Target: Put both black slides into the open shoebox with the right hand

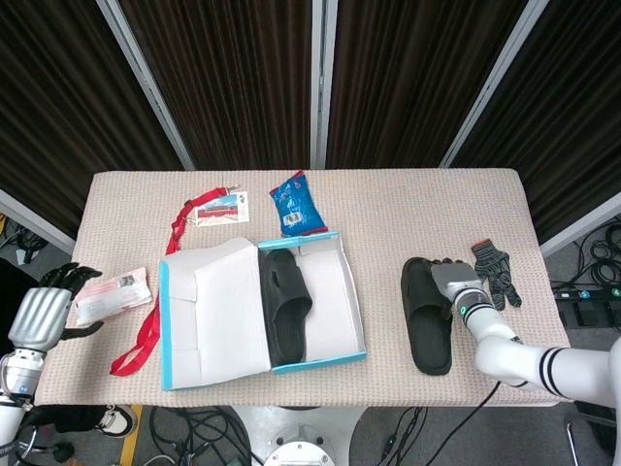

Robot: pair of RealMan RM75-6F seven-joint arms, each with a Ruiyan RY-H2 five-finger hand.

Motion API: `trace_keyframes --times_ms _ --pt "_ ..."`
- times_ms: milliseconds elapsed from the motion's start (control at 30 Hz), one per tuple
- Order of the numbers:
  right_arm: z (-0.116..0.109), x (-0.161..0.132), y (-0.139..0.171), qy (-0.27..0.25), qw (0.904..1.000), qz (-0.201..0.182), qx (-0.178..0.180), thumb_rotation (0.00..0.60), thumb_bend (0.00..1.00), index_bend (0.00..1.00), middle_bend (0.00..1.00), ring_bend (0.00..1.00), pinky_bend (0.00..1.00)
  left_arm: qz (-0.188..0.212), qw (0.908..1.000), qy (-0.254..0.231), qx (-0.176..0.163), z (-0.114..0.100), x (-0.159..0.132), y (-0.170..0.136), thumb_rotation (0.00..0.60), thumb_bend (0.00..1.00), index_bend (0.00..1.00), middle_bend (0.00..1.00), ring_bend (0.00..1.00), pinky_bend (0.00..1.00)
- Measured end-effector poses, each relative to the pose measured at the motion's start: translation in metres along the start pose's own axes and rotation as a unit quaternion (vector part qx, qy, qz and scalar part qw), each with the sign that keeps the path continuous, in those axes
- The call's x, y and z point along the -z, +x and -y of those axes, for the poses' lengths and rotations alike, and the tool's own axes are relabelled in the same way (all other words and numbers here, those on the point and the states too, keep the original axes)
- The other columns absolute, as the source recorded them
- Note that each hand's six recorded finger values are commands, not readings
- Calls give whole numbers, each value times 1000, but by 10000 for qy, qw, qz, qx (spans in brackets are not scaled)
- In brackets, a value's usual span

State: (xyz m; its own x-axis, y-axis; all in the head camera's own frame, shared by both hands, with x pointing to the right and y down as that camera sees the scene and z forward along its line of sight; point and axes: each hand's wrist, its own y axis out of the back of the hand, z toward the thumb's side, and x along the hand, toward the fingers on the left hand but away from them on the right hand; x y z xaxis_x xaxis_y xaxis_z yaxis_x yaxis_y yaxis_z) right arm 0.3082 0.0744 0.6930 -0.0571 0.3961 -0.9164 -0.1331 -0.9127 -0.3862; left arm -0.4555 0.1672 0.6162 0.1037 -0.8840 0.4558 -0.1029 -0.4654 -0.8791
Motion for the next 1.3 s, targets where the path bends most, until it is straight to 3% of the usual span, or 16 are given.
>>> trace_keyframes --times_ms 467,900,1300 --pt "6 -17 -13 115 9999 48 -41 600 36 1 143 5 88 -43 10000 -66 13 0 5 -3 600 117 239 229 123 189" --pt "4 -20 -20 187 9996 151 171 600 79 251 263 31 91 -35 10000 -89 22 1 5 -4 600 116 239 229 124 189" --pt "0 -21 -19 239 9984 189 470 600 105 352 344 89 109 -14 9999 -126 53 1 4 -4 600 116 239 229 124 189"
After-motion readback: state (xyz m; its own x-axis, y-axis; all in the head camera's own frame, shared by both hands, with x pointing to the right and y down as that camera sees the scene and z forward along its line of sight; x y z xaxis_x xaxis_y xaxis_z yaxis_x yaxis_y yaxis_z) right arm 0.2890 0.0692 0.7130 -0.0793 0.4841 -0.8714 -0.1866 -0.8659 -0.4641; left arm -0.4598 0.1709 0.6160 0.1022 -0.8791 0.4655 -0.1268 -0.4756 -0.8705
